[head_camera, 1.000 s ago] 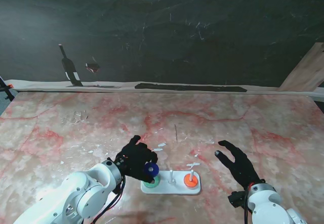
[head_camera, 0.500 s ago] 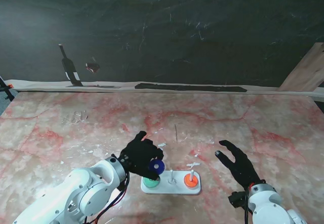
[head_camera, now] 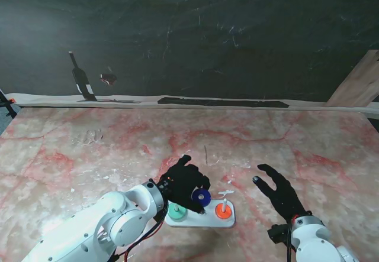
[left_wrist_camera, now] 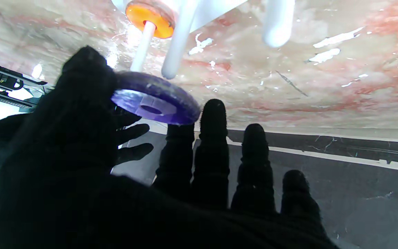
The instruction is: Move the three rings of the Hanoi Tower from the left rod to the right rod
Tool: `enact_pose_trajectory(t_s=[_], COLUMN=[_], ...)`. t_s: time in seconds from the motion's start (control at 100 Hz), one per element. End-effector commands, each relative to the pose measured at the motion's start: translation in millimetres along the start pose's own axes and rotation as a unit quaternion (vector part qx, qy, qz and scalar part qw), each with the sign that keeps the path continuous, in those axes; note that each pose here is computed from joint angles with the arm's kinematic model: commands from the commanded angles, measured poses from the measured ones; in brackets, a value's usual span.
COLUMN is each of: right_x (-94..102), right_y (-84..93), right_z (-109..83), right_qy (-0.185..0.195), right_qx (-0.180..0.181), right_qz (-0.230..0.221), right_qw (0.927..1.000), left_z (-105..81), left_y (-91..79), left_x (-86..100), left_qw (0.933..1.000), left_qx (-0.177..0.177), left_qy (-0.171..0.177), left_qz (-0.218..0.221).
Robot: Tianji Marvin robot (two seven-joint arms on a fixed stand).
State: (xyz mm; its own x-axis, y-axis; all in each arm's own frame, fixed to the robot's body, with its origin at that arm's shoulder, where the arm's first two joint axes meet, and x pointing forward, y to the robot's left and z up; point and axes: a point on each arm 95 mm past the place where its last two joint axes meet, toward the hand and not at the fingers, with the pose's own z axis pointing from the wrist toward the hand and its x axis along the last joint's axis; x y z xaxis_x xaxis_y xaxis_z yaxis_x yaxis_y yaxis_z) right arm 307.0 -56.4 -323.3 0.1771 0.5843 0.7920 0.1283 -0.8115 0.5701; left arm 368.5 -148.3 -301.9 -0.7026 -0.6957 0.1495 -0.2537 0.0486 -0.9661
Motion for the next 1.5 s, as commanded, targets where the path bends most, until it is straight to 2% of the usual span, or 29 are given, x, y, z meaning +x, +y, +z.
enact_pose_trajectory(t_s=[0.0, 0.71, 1.49], right_x=[0.6, -0.8, -1.7], right_y=[-2.5, -2.0, -1.8], right_z=[-2.5, -2.0, 1.0], right_qy=[0.001, 0.001, 0.003], right_qx=[0.001, 0.001, 0.006], right_qz=[0.005, 0.009, 0.0], right_qw=[1.0, 1.0, 1.0], left_z=[1.7, 11.1, 11.7], left_y=[2.0, 13.3, 30.2], left_x=[-0.4, -1.4, -10.2], left_qw=[1.0, 0.9997, 0.9987], left_qx=[-0.004, -0.022, -0.05], left_qy=[0.002, 0.011, -0.003], left_qz=[-0.002, -0.007, 0.012])
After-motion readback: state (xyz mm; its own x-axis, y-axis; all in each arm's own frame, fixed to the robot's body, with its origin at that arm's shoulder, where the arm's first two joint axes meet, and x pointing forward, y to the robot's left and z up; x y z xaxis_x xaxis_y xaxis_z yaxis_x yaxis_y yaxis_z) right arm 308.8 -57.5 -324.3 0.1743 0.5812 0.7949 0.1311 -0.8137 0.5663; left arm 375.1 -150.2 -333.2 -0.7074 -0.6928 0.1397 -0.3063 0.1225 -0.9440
